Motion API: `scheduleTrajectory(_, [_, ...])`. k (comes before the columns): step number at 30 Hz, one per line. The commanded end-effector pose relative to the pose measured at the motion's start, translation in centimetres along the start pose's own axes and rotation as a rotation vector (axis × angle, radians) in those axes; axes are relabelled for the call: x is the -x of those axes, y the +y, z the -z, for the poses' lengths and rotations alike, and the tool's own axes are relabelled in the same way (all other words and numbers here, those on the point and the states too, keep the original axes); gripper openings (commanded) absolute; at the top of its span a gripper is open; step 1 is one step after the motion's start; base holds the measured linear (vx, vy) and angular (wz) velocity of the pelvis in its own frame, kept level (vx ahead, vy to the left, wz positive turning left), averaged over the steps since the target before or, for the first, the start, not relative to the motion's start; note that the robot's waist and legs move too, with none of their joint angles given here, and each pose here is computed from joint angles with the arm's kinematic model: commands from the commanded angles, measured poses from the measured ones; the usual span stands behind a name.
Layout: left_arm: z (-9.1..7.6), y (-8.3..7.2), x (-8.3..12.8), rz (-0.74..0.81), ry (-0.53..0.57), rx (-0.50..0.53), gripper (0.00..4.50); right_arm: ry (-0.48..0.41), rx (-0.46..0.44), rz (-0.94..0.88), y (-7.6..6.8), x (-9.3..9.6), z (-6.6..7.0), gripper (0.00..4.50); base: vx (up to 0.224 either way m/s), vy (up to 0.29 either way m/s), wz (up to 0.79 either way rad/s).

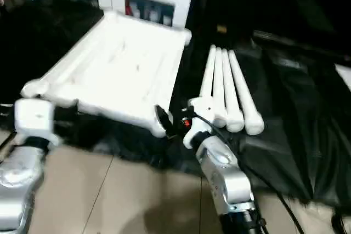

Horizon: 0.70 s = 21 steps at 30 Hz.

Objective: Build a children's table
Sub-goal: Move to table

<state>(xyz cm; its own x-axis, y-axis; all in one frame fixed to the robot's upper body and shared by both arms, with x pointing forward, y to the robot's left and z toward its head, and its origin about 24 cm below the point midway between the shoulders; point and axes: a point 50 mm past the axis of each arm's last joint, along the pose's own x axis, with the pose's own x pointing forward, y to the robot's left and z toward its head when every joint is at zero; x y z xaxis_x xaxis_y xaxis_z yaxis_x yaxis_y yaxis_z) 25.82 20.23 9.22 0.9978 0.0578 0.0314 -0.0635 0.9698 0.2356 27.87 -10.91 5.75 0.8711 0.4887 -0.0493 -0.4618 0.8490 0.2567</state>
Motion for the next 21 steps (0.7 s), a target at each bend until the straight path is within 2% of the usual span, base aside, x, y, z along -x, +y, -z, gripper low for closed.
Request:
scheduleTrajectory(1, [-0.6, -1.0, -0.2, 0.054, -0.023, 0.009, 4.5, 0.001, -0.009, 0.03, -0.8, 0.5, -0.2, 4.43, 0.144, 0.005, 0.29])
scheduleTrajectory(5, [-0.7, -1.5, -0.7, 0.089, -0.03, 0.02, 4.5, 0.009, 0.009, 0.065, -1.2, 1.2, -0.2, 4.43, 0.139, 0.029, 0.15])
scheduleTrajectory(10, [-2.7, -2.9, -2.6, 0.158, -0.09, 0.028, 4.5, -0.042, 0.03, 0.098, -2.4, 1.9, -2.5, 4.43, 0.12, -0.016, -0.02])
scheduleTrajectory(12, [-2.7, -3.3, -2.9, 0.2, -0.083, 0.041, 4.5, -0.04, 0.044, 0.129, -2.8, 2.2, -2.4, 4.43, 0.098, -0.073, 0.01])
scheduleTrajectory(16, [-1.9, -3.2, -3.0, 0.248, -0.054, 0.011, 4.5, -0.029, 0.024, 0.152, -2.3, 3.0, -1.7, 4.43, 0.102, -0.035, 0.06])
scheduleTrajectory(17, [-1.9, -3.0, -3.0, 0.244, -0.048, 0.037, 4.5, -0.038, -0.006, 0.146, -1.6, 3.1, -1.8, 4.43, 0.06, 0.04, -0.3])
scheduleTrajectory(21, [-1.8, -2.6, -3.1, 0.227, -0.05, 0.023, 4.5, -0.049, -0.012, 0.138, -0.7, 3.0, -1.9, 4.43, 0.017, 0.131, -0.48])
